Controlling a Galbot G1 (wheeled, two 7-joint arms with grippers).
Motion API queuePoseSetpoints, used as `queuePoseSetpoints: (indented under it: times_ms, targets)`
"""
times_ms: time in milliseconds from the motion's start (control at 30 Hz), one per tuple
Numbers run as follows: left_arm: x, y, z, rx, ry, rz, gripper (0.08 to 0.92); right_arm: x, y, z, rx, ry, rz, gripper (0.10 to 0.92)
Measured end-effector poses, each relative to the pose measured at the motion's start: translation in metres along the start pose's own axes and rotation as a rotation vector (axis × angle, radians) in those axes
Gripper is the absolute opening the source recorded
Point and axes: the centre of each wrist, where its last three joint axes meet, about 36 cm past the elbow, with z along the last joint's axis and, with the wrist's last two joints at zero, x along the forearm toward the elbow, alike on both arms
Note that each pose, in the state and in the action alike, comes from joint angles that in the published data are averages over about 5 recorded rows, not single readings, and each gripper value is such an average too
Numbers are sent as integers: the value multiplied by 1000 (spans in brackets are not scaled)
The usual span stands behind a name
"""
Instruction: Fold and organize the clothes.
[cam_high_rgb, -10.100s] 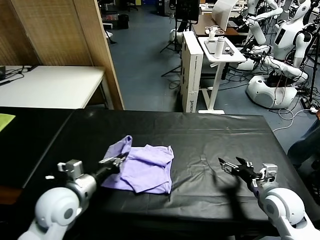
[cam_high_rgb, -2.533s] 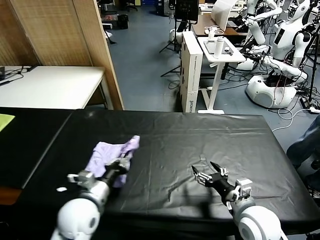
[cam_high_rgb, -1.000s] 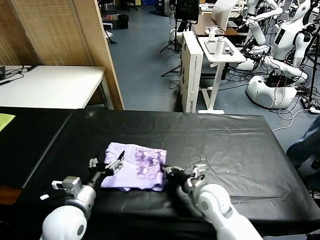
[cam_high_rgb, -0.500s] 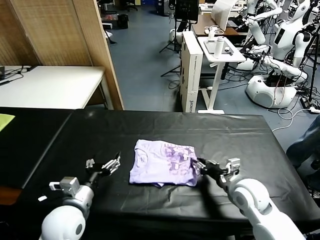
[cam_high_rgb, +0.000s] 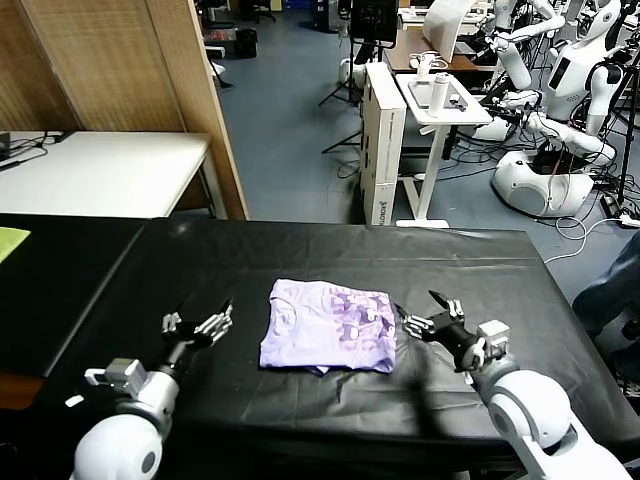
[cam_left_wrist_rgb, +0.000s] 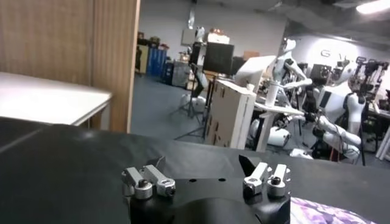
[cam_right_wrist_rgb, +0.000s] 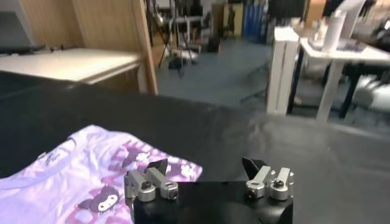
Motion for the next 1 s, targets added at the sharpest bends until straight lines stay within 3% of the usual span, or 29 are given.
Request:
queuePoseSetpoints:
  times_ms: [333, 500, 1000]
  targets:
    - [7, 7, 2, -29, -49, -21, 907, 18, 4, 5, 3, -14, 34, 907]
    - [15, 13, 4, -22, -48, -40, 907, 30, 5, 6, 18, -16, 63, 907]
    - [71, 16, 4, -38, 76, -63, 907, 79, 26, 35, 39, -58, 146, 907]
